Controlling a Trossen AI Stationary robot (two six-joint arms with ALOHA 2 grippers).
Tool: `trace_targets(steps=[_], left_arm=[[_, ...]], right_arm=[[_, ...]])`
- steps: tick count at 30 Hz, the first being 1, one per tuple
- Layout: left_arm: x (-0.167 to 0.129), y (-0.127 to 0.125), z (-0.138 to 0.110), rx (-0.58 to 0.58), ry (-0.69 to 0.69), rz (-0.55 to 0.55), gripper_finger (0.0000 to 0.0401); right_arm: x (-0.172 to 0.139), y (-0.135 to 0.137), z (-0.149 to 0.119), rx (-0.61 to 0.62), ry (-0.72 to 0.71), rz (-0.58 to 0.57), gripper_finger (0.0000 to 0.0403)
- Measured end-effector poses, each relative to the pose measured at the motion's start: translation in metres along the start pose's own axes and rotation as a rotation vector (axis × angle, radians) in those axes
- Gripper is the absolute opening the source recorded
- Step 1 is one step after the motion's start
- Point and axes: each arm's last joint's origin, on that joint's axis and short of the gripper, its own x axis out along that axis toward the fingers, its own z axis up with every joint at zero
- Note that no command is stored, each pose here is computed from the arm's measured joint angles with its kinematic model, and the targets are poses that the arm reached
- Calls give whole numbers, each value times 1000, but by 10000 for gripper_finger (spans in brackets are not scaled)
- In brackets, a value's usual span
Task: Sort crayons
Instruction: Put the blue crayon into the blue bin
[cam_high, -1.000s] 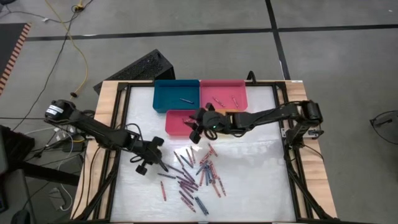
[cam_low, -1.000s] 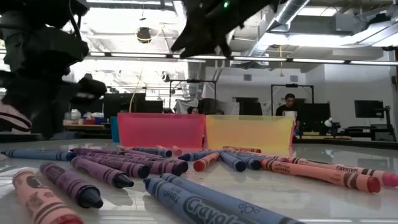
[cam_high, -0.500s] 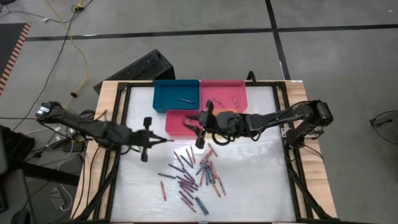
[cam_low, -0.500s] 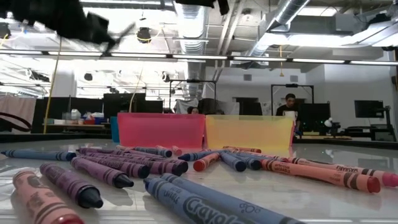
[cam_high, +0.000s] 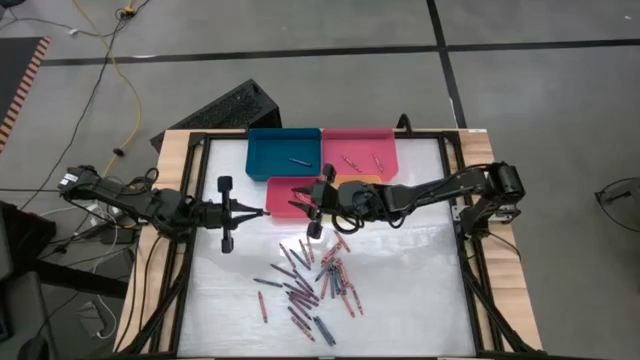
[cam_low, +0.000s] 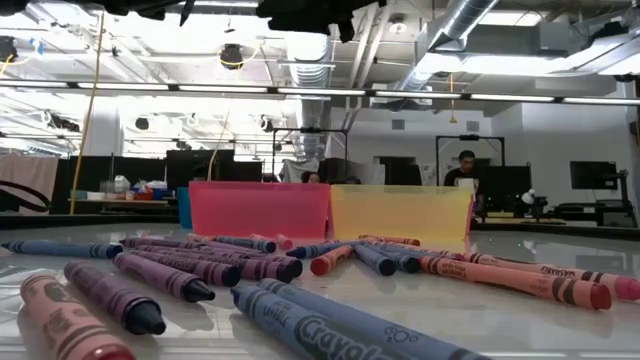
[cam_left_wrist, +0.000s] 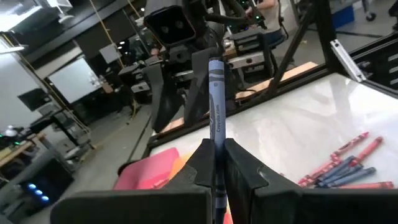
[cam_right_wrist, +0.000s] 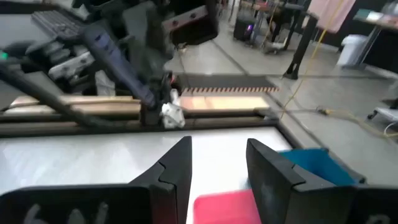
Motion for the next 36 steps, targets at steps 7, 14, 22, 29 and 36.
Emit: trace_targets(steps=[7, 14, 22, 29, 36], left_arm=[[4, 13, -4, 37, -10, 39, 0], [9, 38, -14, 72, -23, 72, 0], [16, 69, -32, -1, -34, 69, 0], [26, 79, -41, -42, -53, 46, 0], [28, 82, -46, -41, -29, 61, 3]], right_arm=[[10, -25, 1, -27, -41, -75, 147], [18, -58, -1, -80, -33, -136, 160], [28, -88, -2, -18, -113, -26, 216], [43, -77, -14, 11, -169, 19, 239], [44, -59, -17, -7, -170, 55, 240]])
